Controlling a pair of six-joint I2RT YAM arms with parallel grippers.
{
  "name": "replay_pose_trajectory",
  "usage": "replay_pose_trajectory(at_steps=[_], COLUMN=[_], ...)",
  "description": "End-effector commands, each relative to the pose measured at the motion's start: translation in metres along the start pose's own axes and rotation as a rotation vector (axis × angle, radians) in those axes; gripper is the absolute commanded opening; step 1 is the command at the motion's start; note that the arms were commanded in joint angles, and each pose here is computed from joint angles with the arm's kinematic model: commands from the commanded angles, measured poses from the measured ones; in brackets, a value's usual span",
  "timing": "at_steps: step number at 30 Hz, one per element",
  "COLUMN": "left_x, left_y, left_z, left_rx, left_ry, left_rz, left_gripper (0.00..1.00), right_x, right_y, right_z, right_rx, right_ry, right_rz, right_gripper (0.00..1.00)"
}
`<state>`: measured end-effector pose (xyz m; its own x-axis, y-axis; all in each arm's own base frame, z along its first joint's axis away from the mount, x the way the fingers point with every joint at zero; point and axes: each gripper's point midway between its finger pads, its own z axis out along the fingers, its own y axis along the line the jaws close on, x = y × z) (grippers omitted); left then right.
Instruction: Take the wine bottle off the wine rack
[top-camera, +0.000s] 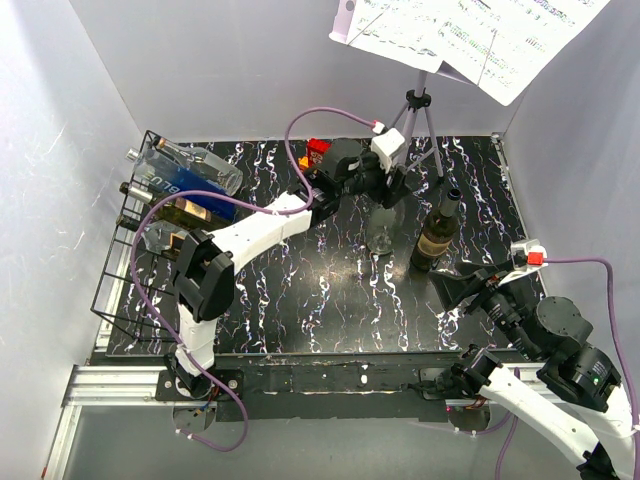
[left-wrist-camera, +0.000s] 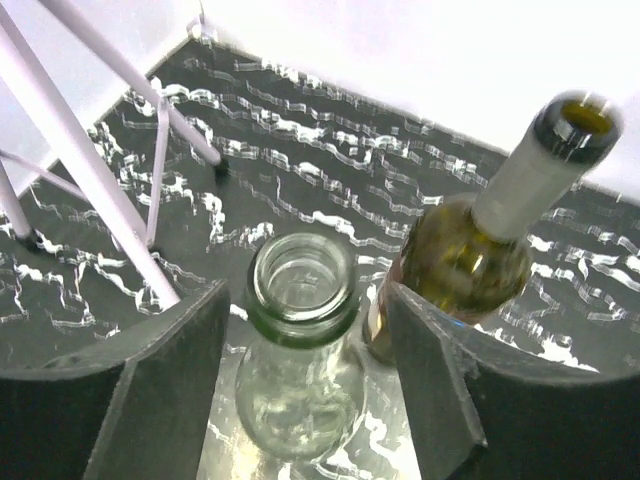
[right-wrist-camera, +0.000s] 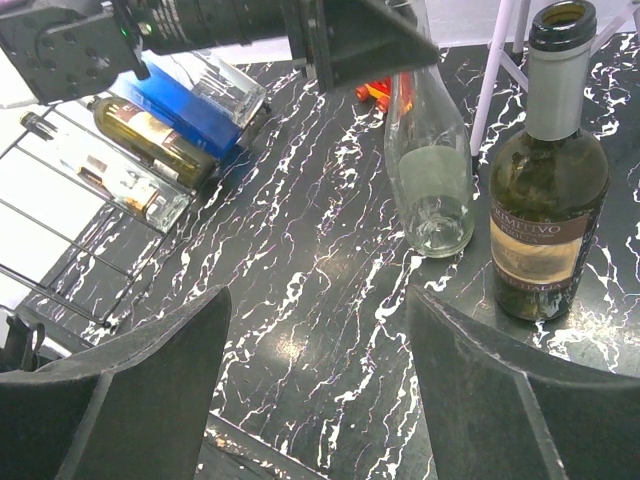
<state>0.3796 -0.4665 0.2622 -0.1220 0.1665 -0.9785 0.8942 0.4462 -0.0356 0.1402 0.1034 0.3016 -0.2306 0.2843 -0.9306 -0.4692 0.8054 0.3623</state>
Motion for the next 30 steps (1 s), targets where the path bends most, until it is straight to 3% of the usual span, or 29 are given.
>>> replay_pose_trajectory(at_steps=[1,5,8,16,24,30], left_x=[-0.083,-0.088,-0.095,-0.110,-0.132,-0.100], left_y=[-0.007,-0.005,-0.002,0.023,0.040,0.062], left_z=[-0.018,-0.023,-0.032,-0.086,-0.184,-0.248], left_rx=[-0.007,-0.031,-0.062,-0.286,-0.539,-0.762], left_ry=[-0.194,-0.198,-0.218,-0.284,-0.401,-0.347], left_rz=[0.064,0.040,0.005,0.014,0.007,-0.046], left_gripper=[0.66,0.81,0.98,0.98,0.98,0.98], right_x=[-0.018,-0.017,-0.016,-0.012,-0.009,-0.004], right_y=[0.002,0.003,0.003,0.002,0.006,0.008], right_z=[-0.004,-0.003,-0.003,-0.004,-0.001,0.002], right_rx=[-0.003,-0.007,-0.007,-0.005,-0.019,-0.022], right_ry=[-0.060,-0.054,-0.051,-0.033,-0.013,0.003], right_rz=[0.008,0.008,0.010,0.009,0.018,0.033], right_gripper=[0.78,0.78,0.78,0.78,0.78,0.78])
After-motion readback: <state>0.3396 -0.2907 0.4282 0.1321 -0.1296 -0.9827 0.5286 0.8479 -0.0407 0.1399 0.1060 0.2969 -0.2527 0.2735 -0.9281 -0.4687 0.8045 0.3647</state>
